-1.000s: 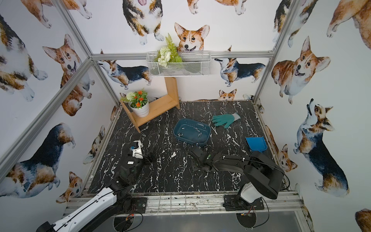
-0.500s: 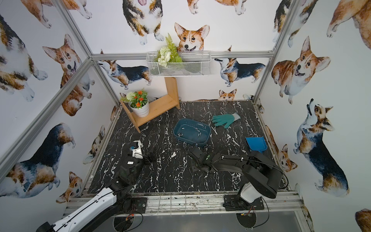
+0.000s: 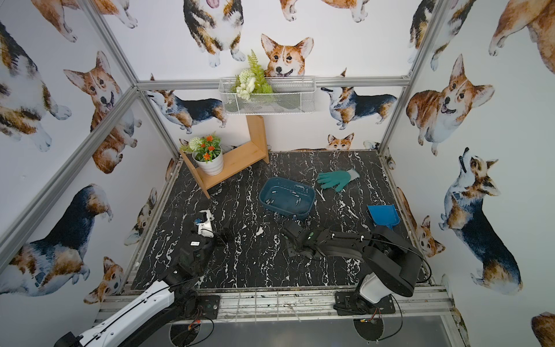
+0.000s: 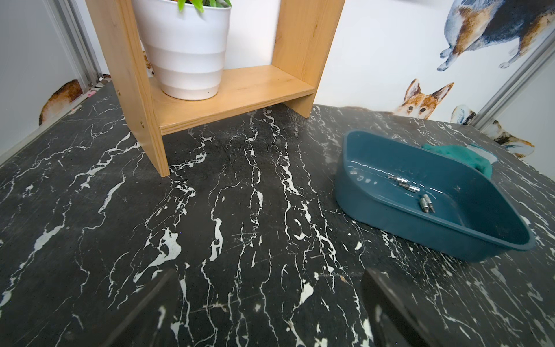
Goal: Put the bit on the desktop into the storage box
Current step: Pick up the screwdriver bit from the center of the board.
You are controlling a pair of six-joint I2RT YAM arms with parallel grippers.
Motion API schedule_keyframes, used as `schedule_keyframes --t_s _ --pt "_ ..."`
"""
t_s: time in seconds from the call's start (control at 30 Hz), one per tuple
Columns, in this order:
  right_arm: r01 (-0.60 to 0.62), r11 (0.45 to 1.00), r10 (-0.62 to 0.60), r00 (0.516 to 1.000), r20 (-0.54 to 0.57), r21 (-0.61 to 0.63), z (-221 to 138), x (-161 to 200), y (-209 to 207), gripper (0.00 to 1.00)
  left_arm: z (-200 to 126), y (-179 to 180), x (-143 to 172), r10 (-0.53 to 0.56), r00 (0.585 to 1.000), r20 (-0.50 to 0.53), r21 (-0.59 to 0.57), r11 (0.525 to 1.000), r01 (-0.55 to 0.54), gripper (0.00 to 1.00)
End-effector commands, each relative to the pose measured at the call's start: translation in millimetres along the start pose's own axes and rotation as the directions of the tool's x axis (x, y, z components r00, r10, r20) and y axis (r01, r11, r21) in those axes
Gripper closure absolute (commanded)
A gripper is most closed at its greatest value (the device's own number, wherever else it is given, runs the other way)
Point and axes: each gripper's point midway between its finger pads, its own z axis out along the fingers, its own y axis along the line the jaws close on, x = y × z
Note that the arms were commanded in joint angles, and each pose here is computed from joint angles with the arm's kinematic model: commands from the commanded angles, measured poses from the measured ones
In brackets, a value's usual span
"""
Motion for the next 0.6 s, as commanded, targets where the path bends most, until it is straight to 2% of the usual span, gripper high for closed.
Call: schedule_keyframes --t_s 0.0,0.57 --pt "0.012 0.998 -0.009 0.999 -0.044 0.061 0.5 11.2 -13.0 0.75 0.0 -0.9 -6.2 -0.013 1.000 0.022 0.000 1.000 0.013 0.00" --pt "0.014 0.999 -0.013 0.999 -0.030 0.048 -4.6 7.3 -8.4 0.84 0.1 -1.0 -6.3 -0.013 1.000 0.022 0.001 1.000 0.013 0.00"
